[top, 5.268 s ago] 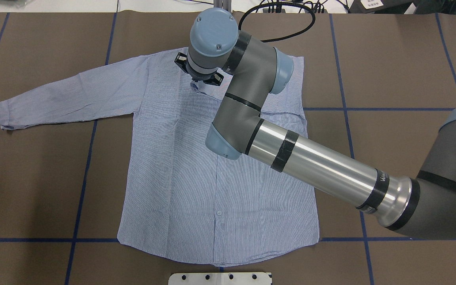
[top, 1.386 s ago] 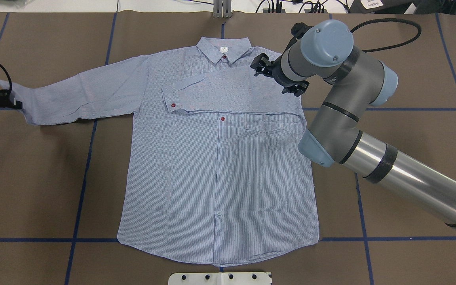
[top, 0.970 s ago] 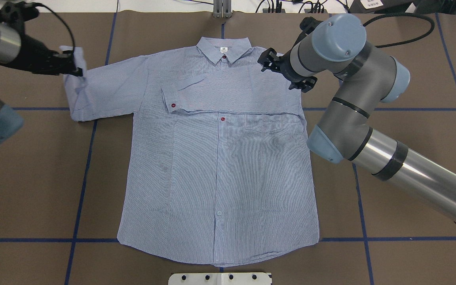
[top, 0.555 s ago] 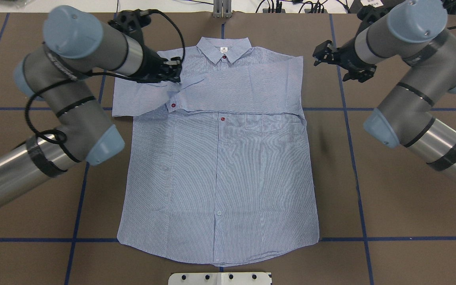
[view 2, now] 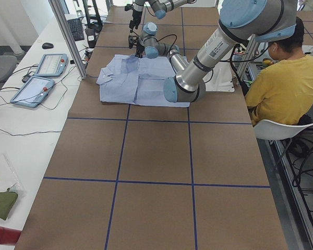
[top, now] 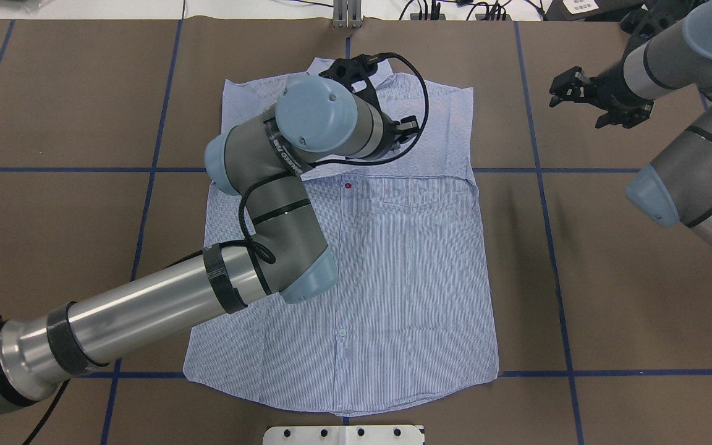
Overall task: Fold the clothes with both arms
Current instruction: 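Carry the cuff with the left gripper across the shirt toward the collar, then release the sleeve with the left gripper while the right gripper moves to the hem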
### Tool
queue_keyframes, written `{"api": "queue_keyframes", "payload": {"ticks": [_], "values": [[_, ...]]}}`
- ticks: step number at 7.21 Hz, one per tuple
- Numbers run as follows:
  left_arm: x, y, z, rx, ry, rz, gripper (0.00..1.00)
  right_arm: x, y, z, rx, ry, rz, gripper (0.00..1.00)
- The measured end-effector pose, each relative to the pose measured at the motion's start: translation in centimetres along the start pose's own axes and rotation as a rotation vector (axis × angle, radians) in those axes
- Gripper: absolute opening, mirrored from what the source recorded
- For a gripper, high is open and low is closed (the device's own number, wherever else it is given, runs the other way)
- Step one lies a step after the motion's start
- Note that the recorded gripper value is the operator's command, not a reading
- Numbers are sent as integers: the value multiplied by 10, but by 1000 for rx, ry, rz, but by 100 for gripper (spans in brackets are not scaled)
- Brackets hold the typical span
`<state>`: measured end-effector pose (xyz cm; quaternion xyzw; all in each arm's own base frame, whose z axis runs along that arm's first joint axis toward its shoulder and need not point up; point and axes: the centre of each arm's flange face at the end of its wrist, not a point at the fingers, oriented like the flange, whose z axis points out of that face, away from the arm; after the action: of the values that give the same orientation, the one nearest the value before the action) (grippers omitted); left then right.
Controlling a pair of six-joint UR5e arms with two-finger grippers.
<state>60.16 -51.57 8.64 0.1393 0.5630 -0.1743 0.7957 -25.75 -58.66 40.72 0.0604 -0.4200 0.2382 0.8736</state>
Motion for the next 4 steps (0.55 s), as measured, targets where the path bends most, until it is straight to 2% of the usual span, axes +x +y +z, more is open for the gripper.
{"api": "queue_keyframes", "payload": {"ticks": [1,3,4], "values": [[4,14,8,16,-7,-10,99,3,0,1,0,5,2,100],[6,25,17,36,-17,-22,100,7,3,1,-1,2,3,100],[10,27,16,42,-12,-23,100,7,10,1,-5,-18,-2,100]]}}
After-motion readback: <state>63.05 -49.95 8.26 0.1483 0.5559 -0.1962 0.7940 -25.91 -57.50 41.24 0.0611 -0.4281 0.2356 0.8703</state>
